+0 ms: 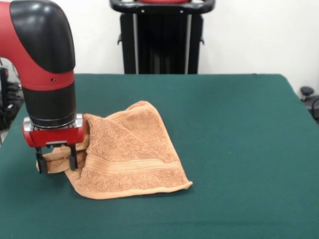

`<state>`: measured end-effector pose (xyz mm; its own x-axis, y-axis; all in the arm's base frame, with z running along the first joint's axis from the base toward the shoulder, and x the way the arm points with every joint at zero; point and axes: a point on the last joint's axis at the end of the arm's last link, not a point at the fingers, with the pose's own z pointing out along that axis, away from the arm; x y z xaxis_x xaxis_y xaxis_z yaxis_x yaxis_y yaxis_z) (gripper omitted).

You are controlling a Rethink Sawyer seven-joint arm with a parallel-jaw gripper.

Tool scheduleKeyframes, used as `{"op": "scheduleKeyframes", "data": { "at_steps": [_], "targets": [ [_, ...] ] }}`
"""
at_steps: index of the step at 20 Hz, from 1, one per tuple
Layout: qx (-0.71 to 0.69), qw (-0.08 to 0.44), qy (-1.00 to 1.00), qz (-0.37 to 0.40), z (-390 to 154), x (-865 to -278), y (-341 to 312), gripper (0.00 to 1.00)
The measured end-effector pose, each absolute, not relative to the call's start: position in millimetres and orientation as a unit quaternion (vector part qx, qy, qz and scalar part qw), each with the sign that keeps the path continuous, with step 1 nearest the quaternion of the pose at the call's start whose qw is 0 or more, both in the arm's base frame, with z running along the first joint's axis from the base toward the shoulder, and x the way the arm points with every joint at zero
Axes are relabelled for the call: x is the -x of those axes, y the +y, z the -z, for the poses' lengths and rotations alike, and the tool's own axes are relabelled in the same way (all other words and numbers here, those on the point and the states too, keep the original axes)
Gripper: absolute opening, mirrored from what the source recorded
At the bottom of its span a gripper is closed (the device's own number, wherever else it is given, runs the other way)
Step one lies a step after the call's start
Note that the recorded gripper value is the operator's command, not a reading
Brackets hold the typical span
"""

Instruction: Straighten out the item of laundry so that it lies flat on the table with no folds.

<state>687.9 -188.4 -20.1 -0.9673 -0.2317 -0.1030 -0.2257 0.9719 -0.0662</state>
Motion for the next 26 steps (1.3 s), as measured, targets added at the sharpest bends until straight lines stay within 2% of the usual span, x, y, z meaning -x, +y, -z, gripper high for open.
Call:
{"op": "scheduleKeyframes", "data": {
  "at_steps": [13, 26],
  "targets": [
    [0.131, 0.048, 0.989, 0.041, -24, -650, -184, 1.0],
    [0.134, 0.07, 0.987, 0.049, -17, -626, -181, 1.0]
  ]
}}
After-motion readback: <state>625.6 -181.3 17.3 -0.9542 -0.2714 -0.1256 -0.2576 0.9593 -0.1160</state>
